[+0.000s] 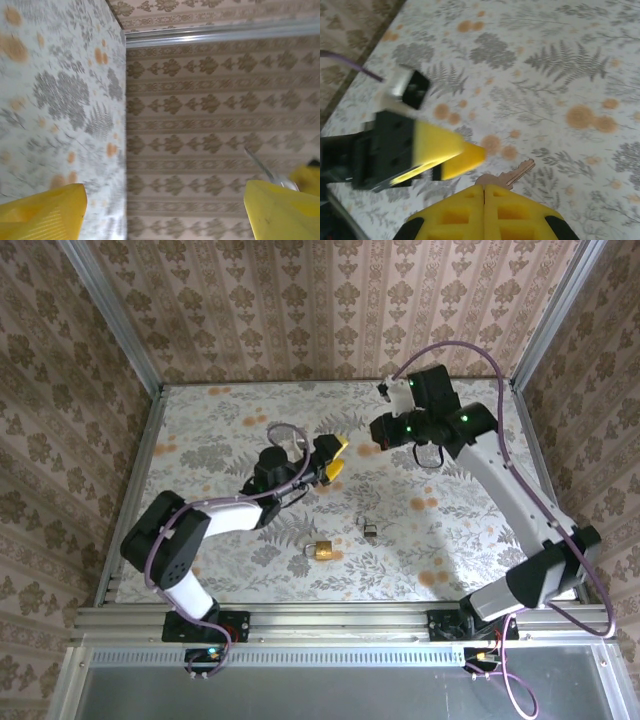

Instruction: Unlock with the key

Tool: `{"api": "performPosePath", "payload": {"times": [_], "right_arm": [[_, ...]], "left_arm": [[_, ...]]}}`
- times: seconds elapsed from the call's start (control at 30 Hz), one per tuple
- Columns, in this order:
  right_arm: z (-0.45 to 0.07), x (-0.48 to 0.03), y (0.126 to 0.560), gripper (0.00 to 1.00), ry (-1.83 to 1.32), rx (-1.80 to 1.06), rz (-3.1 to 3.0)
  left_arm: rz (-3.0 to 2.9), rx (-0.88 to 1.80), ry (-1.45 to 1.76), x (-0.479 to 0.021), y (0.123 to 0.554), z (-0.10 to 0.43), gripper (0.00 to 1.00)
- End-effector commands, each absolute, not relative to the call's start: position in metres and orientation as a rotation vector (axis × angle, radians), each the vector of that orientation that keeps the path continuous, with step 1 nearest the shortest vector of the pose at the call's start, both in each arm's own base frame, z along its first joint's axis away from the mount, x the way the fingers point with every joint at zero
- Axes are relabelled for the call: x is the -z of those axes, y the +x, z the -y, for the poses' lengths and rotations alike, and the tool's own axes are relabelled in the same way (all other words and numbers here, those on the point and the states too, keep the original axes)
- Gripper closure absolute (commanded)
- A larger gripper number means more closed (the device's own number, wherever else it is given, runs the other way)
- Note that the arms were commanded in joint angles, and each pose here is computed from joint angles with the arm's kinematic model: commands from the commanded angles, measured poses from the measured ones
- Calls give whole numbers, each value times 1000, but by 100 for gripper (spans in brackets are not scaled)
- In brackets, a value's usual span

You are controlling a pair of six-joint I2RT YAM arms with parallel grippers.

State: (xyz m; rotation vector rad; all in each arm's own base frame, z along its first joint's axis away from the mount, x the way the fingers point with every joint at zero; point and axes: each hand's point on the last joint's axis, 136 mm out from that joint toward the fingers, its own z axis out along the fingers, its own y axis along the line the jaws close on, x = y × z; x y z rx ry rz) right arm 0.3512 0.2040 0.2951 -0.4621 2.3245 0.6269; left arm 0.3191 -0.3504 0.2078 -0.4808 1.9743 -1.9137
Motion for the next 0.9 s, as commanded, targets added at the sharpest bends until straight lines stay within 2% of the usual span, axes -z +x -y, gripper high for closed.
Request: {"api": "performPosePath", "payload": {"times": [0.0, 0.2, 0.47, 0.87], "right_arm": [[-226, -281, 326, 100, -584, -716, -2322], [-255, -272, 281, 100, -810, -758, -2232], [-263, -269, 272, 100, -878, -758, -2179], [-270, -256, 262, 100, -965, -770, -2144]], "left_arm": [[-1730, 2190, -706, -251, 313, 350, 18], [-1691, 2222, -733, -272, 303, 340, 17], [-1781, 2258, -725, -262, 280, 351, 20], [-1824, 2328, -661, -266, 271, 365, 24]]}}
